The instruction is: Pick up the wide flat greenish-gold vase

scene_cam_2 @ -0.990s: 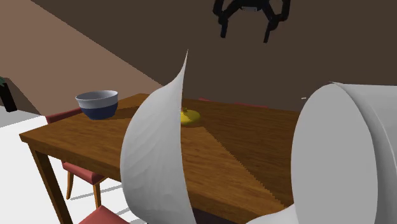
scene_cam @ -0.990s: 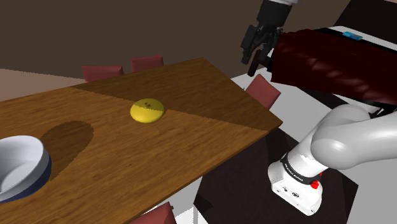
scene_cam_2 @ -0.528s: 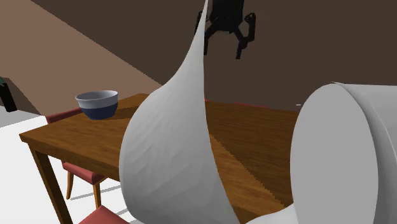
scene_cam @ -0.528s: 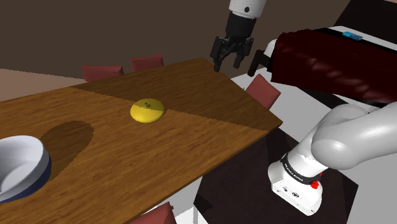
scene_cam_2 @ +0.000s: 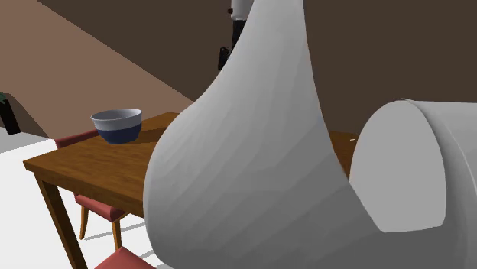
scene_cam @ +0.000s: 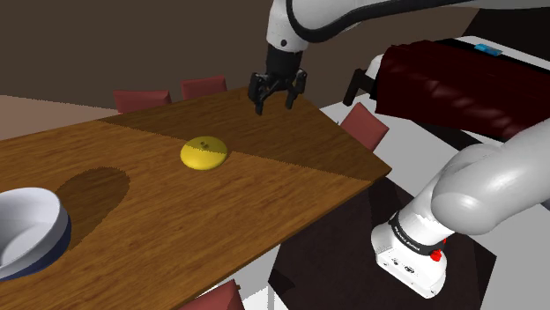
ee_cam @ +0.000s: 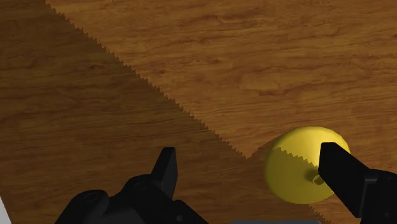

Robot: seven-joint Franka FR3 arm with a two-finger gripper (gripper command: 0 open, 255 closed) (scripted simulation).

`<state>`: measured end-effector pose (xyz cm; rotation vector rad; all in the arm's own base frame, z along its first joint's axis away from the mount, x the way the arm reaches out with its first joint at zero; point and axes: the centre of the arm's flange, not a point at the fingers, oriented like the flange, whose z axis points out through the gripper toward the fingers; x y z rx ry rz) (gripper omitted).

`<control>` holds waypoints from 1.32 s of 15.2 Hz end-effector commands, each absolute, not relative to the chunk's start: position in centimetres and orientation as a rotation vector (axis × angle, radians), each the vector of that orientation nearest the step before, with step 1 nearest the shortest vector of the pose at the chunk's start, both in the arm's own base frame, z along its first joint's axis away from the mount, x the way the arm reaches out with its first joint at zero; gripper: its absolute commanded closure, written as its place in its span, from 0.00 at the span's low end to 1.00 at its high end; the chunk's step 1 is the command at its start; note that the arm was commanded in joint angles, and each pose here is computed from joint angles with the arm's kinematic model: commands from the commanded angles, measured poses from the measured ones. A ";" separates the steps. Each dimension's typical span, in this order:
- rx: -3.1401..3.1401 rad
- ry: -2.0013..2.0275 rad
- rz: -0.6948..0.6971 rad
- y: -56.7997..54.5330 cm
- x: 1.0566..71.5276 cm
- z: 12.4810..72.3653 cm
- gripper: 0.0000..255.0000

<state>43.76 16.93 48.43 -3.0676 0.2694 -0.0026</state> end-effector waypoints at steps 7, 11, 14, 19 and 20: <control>-3.093 0.341 -0.045 23.0 50.2 42.9 0.00; -3.105 0.377 -0.066 26.0 53.7 40.1 0.00; -3.114 0.404 -0.082 28.1 56.4 38.0 0.00; -3.129 0.449 -0.109 31.4 60.9 34.5 0.00; -3.129 0.451 -0.110 31.6 61.1 34.3 0.00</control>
